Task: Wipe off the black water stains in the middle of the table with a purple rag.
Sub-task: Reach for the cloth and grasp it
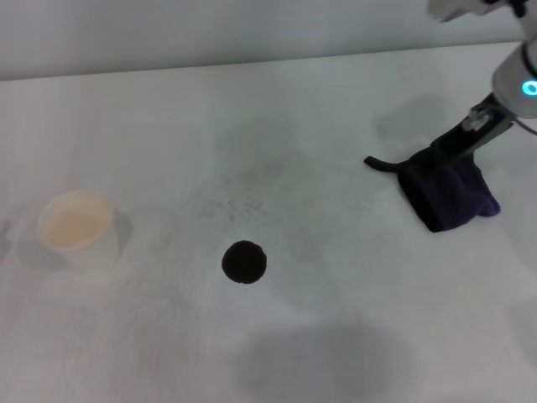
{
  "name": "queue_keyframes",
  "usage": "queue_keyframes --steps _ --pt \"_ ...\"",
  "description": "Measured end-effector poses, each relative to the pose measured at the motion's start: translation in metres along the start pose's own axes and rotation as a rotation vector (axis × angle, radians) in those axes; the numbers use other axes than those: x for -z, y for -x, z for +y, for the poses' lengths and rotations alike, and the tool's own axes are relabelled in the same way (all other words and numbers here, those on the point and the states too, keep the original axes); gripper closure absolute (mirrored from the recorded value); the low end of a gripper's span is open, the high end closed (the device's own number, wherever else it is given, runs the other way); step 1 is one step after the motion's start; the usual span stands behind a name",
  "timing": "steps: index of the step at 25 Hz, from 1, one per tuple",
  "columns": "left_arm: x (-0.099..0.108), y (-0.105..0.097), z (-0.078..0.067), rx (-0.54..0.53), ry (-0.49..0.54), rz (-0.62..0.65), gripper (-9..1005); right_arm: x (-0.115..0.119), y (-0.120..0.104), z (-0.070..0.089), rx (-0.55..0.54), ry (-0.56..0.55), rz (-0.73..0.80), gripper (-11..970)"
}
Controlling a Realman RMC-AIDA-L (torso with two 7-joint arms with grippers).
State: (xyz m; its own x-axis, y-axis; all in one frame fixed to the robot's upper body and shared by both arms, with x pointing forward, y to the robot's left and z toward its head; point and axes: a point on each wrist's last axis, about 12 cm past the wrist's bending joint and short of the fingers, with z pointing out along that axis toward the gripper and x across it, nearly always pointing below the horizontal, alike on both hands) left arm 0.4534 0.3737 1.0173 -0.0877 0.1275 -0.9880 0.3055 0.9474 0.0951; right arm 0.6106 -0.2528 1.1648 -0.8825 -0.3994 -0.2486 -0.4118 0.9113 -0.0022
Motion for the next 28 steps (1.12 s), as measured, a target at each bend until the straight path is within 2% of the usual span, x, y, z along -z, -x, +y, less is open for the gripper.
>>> queue_keyframes --steps 4,9,18,28 --pt "0.0 0.0 -0.001 0.001 0.001 0.001 111 -0.007 0.005 0.008 0.031 -0.026 0.042 191" --pt "-0.001 0.0 -0.001 0.001 -0.003 -0.005 111 -0.018 0.004 0.003 0.04 -0.088 0.081 193" --pt "-0.005 0.003 -0.001 -0.007 -0.015 -0.015 110 -0.042 -0.005 -0.004 0.026 -0.093 0.124 196" --pt "-0.006 0.003 -0.003 -0.018 -0.019 -0.016 110 -0.048 -0.008 -0.011 0.016 -0.11 0.115 199"
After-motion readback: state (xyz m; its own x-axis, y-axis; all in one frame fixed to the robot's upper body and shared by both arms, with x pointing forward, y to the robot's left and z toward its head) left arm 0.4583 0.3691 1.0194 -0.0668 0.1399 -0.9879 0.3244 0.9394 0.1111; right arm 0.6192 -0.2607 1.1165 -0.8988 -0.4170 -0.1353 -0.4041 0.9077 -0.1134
